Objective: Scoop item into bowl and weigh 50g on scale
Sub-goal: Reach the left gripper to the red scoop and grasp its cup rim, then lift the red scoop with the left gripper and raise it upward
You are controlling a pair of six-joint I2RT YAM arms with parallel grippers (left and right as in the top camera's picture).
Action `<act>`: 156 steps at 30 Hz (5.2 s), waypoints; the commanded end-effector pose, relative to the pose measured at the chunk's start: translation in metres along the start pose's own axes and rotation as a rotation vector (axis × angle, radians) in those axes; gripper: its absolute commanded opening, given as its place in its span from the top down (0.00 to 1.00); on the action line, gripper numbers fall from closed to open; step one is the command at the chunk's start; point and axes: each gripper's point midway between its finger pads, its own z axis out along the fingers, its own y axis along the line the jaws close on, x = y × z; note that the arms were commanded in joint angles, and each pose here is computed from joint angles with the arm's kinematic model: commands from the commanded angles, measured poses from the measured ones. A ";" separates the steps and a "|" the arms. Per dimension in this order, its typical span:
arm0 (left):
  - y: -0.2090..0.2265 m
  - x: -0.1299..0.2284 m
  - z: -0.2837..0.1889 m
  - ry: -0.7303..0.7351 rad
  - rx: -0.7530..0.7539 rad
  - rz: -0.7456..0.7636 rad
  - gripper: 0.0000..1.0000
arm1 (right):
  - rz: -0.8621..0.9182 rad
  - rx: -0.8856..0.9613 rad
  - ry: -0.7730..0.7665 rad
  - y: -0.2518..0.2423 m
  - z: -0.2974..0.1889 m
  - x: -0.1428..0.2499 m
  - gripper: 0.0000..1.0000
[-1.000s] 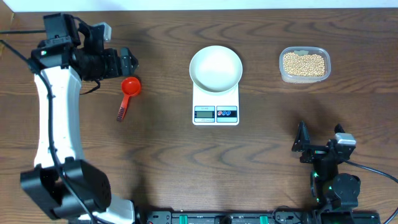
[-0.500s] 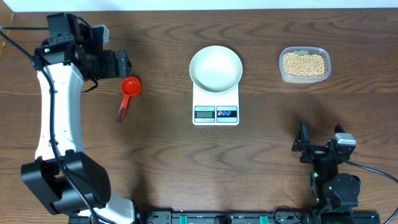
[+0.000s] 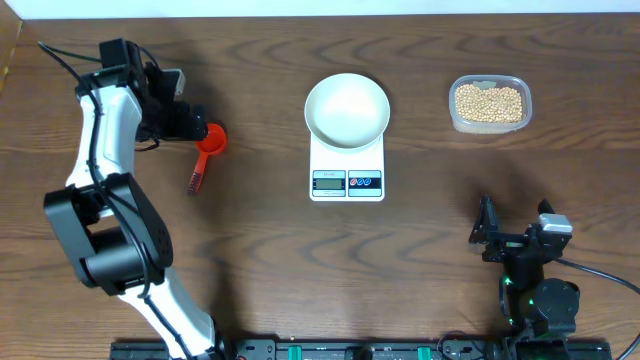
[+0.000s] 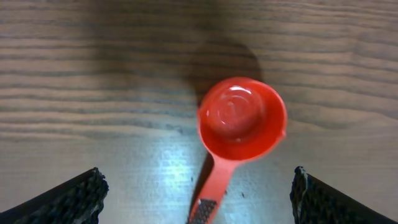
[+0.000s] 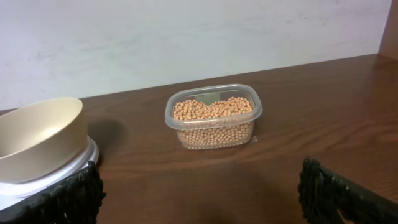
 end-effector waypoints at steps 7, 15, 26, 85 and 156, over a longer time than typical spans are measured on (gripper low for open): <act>0.003 -0.003 0.028 0.017 0.025 0.015 0.14 | -0.013 -0.007 0.005 0.002 0.000 0.002 0.01; 0.008 -0.010 0.041 -0.004 0.019 0.018 0.23 | -0.013 -0.007 0.005 0.001 0.000 0.002 0.01; 0.008 -0.012 0.057 -0.007 0.037 0.014 0.29 | -0.013 -0.007 0.005 0.001 0.000 0.002 0.01; 0.001 0.003 0.088 -0.018 0.072 -0.057 0.72 | -0.013 -0.007 0.005 0.001 0.000 0.002 0.01; -0.019 -0.144 -0.153 -0.592 0.692 -1.483 0.93 | 0.151 -0.030 -0.258 0.006 -0.012 -0.079 0.01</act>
